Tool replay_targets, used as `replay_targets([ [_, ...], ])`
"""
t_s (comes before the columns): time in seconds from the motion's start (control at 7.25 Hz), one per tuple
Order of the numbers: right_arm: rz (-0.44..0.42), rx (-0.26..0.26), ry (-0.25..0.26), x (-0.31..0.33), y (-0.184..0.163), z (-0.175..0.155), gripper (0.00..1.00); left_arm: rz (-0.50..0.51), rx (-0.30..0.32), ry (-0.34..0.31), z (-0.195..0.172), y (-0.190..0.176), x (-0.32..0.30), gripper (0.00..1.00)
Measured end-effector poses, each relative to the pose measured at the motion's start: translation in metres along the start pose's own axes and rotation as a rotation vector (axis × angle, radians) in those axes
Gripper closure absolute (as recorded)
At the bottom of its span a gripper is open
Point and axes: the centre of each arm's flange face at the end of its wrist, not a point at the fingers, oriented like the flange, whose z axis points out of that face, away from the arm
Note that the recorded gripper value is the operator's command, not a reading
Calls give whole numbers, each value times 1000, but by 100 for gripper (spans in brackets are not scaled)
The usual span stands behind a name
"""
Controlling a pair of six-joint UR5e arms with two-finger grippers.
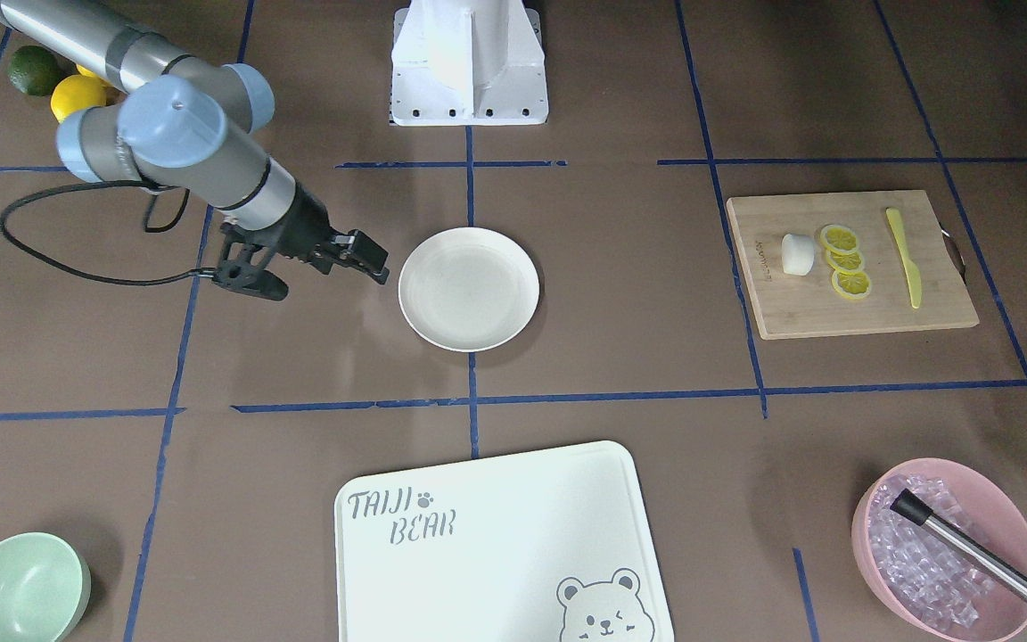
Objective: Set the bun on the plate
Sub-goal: 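Open the right gripper and retract it while the left arm reaches toward the cutting board, then lower the left gripper onto the white bun and close on it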
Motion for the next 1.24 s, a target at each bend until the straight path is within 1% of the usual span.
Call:
replay_targets([
  [0.14,-5,5,-5,28,-31,-42,0,13,-1,25,12,-4,28,0],
  [0.28,-40,18,4,70,-57,-76,0,16,-1,45,29,-7,60,0],
  [0.55,-143,67,58,171,-95,-124,0,17,-13,72,68,-3,117,0],
  [0.83,-235,95,115,245,-111,-151,0,23,-3,47,111,8,168,0],
  [0.97,-263,100,132,266,-114,-157,0,30,0,30,136,17,194,0],
  [1.24,-281,101,143,279,-115,-161,0,60,-6,0,173,32,227,0],
])
